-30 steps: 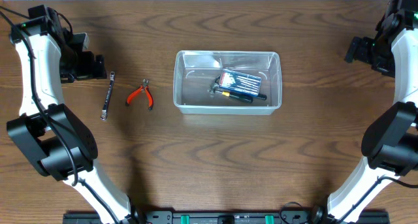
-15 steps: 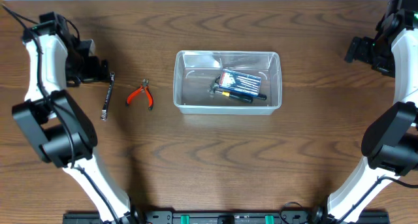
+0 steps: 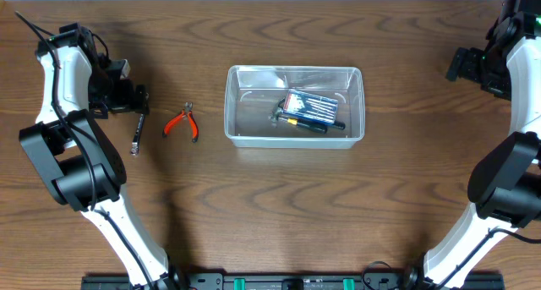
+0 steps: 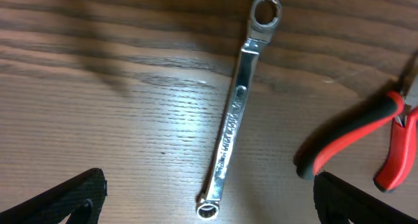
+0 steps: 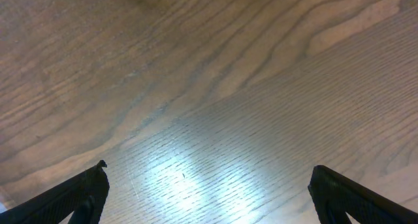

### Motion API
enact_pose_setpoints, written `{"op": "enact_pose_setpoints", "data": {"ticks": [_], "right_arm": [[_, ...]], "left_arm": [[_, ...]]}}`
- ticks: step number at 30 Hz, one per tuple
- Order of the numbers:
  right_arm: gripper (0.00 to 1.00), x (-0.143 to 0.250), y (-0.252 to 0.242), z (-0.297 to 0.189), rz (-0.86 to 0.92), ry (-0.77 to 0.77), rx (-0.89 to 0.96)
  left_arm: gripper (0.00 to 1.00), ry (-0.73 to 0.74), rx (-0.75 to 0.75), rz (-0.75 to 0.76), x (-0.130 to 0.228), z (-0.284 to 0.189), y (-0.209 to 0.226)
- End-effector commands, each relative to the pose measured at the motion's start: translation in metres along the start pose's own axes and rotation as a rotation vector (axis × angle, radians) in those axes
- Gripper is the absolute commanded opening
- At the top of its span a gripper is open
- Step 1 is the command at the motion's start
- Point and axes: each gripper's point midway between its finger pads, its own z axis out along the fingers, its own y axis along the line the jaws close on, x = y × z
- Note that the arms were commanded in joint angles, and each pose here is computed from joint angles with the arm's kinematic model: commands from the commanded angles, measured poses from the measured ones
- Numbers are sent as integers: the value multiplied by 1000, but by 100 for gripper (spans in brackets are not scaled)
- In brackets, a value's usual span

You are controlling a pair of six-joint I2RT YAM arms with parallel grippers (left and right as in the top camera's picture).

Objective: Pack container
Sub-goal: 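Lower the left gripper and close it on the wrench shaft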

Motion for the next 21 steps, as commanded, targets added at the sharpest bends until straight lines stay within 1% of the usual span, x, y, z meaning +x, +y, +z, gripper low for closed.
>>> {"op": "enact_pose_setpoints", "data": {"ticks": [1, 5, 14, 21], "right_arm": [[99, 0, -2, 2, 18, 2, 4], [99, 0, -2, 2, 17, 2, 4], [99, 0, -2, 2, 17, 2, 4], [99, 0, -2, 2, 17, 2, 4]], "left_arm": [[100, 2, 43, 41, 0, 3, -7], [100, 16, 46, 58, 0, 9, -10], [100, 28, -20, 63, -1, 10, -3], [100, 48, -15, 55, 5, 15, -3]]}}
